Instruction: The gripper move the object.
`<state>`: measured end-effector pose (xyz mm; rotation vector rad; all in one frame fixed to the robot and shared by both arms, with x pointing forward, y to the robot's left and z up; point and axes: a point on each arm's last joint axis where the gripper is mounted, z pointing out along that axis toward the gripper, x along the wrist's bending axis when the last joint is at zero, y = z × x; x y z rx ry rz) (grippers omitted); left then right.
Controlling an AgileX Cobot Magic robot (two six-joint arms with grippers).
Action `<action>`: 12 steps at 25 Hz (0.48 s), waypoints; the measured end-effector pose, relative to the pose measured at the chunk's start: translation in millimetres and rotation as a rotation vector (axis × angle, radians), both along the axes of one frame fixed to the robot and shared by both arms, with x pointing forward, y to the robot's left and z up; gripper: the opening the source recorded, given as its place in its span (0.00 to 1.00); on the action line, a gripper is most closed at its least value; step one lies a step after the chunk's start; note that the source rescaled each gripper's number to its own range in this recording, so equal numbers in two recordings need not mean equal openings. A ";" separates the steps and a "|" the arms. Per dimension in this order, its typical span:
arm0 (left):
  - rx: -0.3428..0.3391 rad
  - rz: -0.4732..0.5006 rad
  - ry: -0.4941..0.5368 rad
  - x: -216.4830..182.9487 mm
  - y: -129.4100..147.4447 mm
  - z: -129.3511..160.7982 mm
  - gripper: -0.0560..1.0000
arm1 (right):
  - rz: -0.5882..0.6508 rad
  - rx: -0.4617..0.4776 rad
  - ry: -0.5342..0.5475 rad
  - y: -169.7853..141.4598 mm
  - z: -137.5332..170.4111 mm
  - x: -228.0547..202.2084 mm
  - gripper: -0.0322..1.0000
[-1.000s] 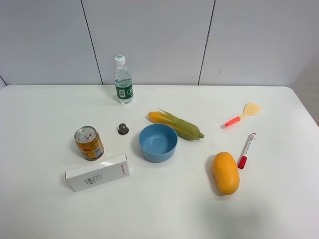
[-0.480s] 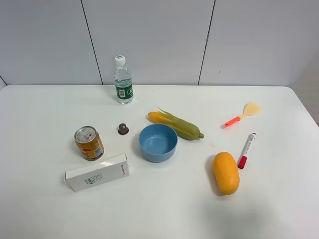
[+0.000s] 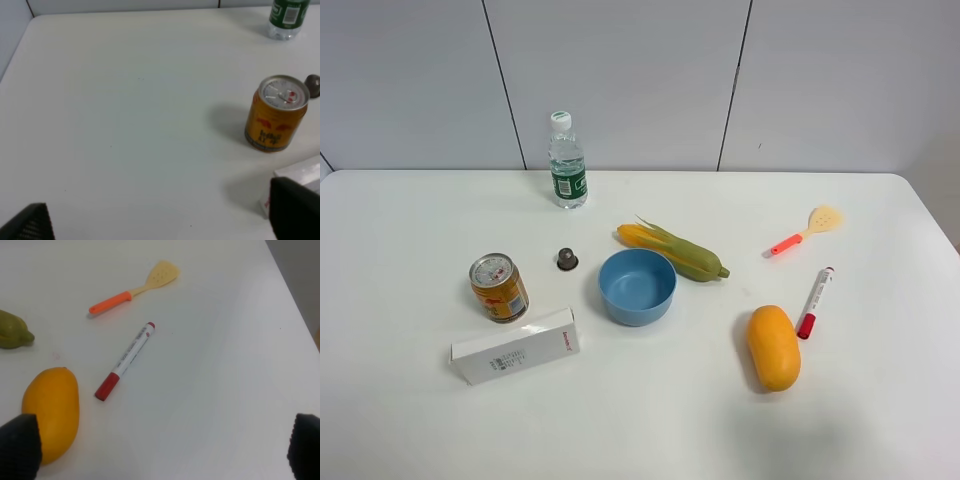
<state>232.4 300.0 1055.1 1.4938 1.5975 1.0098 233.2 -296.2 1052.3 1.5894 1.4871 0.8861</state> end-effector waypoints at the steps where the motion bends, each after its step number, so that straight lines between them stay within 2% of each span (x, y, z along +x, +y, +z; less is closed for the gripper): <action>1: 0.000 0.000 0.000 0.0 0.0 0.0 1.00 | 0.000 0.000 0.000 0.0 0.0 0.0 1.00; 12: 0.000 0.000 0.000 0.0 0.0 0.0 1.00 | 0.000 0.000 0.000 0.0 0.0 0.0 1.00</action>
